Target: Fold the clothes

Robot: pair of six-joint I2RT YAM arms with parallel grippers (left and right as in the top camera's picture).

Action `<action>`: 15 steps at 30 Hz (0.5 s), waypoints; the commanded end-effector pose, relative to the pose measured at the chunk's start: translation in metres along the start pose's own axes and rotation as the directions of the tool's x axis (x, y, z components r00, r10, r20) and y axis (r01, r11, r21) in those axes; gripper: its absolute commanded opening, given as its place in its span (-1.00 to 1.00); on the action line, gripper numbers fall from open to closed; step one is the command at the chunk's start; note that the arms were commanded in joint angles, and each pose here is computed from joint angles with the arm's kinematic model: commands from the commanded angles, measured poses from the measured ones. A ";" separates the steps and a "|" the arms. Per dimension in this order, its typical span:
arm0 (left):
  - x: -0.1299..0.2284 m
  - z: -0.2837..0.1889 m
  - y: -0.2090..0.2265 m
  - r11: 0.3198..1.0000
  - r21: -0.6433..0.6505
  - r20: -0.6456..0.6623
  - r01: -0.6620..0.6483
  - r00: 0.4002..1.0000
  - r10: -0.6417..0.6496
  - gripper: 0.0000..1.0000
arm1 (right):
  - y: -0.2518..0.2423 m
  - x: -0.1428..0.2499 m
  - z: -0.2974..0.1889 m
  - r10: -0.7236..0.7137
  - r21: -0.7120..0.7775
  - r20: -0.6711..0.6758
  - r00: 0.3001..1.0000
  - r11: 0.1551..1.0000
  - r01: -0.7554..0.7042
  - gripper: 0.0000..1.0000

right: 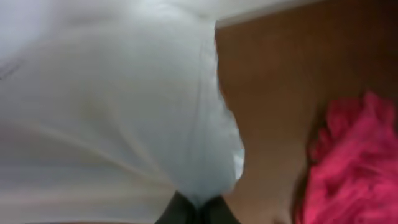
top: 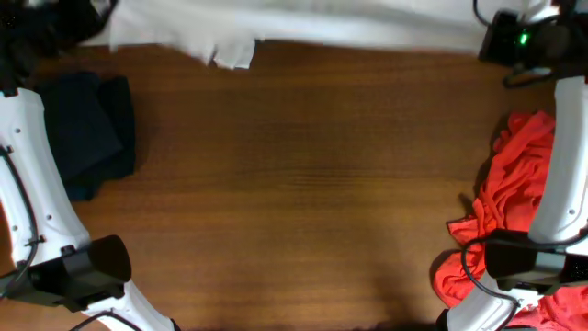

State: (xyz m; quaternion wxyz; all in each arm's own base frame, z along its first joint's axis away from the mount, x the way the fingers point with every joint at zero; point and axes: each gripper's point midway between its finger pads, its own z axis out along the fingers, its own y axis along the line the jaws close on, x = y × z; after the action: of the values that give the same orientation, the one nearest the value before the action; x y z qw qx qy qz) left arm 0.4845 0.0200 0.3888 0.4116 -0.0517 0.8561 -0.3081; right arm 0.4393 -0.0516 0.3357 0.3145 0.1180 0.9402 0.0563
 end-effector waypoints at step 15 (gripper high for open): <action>0.354 -0.028 0.096 0.894 -0.449 -0.798 -0.007 0.453 -0.397 -0.99 | -0.084 0.331 0.063 0.277 0.334 -0.859 0.431 0.941 0.061 -0.92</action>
State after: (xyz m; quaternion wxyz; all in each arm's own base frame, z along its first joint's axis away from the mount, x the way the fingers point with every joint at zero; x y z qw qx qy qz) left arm 0.2581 -0.0289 0.0816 -0.1947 -0.0369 0.9602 -0.1970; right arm 0.2168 -0.0418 0.0674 -0.2819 0.1571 0.9465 -0.0019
